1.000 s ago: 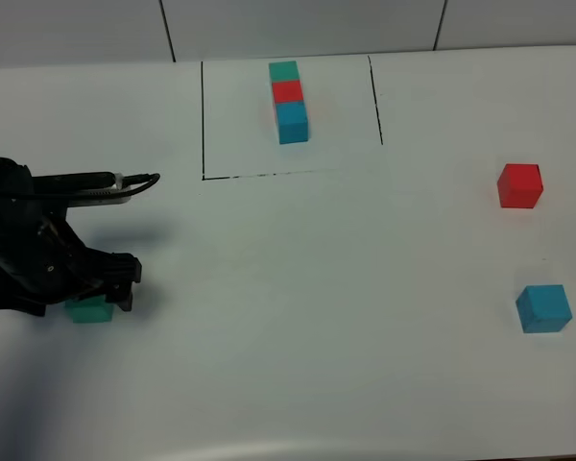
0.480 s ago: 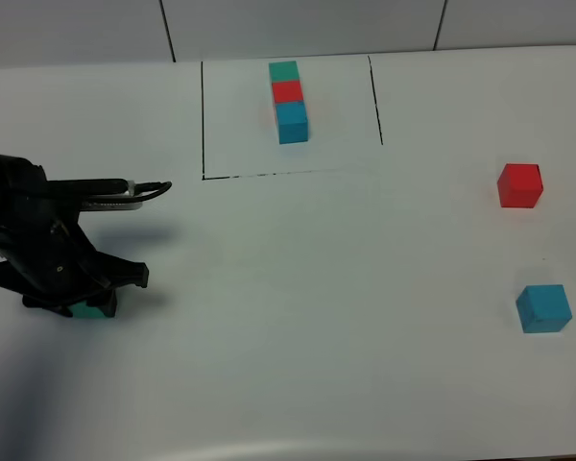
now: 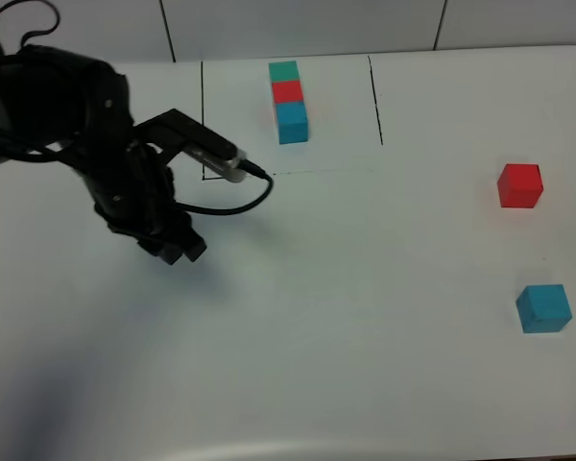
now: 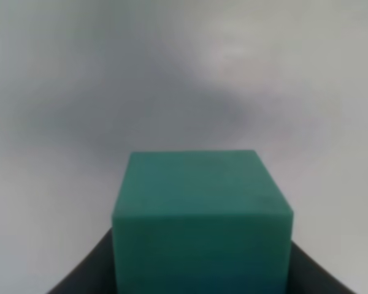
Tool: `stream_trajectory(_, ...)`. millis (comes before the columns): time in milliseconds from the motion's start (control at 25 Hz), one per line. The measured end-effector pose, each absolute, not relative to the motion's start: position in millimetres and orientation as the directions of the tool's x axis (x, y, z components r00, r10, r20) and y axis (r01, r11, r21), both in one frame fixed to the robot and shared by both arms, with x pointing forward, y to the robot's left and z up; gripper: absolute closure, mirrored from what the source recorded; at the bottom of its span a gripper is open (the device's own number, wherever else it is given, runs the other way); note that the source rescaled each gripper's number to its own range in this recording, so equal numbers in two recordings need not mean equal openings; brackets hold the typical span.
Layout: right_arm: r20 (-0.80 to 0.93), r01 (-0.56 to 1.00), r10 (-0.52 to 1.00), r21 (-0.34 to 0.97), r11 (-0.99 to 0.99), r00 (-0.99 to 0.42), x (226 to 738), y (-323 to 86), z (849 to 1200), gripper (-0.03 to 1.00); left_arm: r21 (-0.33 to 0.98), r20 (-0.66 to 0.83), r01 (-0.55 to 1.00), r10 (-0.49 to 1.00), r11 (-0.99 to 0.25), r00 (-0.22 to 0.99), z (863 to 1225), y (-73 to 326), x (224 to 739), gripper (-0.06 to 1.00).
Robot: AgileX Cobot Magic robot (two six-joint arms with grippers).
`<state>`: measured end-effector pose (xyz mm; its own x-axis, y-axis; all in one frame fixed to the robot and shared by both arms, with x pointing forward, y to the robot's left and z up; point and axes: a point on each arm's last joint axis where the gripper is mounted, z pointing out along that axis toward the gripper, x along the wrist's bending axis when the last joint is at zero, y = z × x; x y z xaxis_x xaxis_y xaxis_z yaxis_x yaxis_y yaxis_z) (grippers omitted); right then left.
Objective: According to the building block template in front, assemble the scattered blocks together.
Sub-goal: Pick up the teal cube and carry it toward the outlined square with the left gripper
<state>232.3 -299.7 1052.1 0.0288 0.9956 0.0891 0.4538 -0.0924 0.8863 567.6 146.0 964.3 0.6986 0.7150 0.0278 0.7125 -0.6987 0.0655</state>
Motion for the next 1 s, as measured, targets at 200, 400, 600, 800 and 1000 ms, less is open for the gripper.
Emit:
stream_trajectory(200,0.089,0.454,0.996,0.886,-0.092,0.029,232.3,-299.7,1052.1,0.26,0.034,0.028,0.517,0.518,-0.855,0.855,968.0,90.7,585.3,0.94)
stream_trajectory(400,0.089,0.454,0.996,0.886,-0.092,0.029,232.3,-299.7,1052.1,0.26,-0.001,0.061,0.336,0.335,-0.942,0.940,961.9,41.5,594.7,0.94)
stream_trajectory(600,0.089,0.454,0.996,0.886,-0.092,0.029,232.3,-299.7,1052.1,0.26,-0.002,0.072,0.205,0.204,-0.979,0.976,954.5,7.4,600.3,0.94)
stream_trajectory(800,0.089,0.454,0.996,0.886,-0.092,0.029,232.3,-299.7,1052.1,0.26,0.005,0.082,0.128,0.128,-0.992,0.988,947.4,-10.7,605.5,0.94)
stream_trajectory(1000,0.089,0.454,0.996,0.886,-0.092,0.029,232.3,-299.7,1052.1,0.26,-0.004,0.080,0.050,0.049,-0.999,0.996,939.8,-14.0,606.9,0.94)
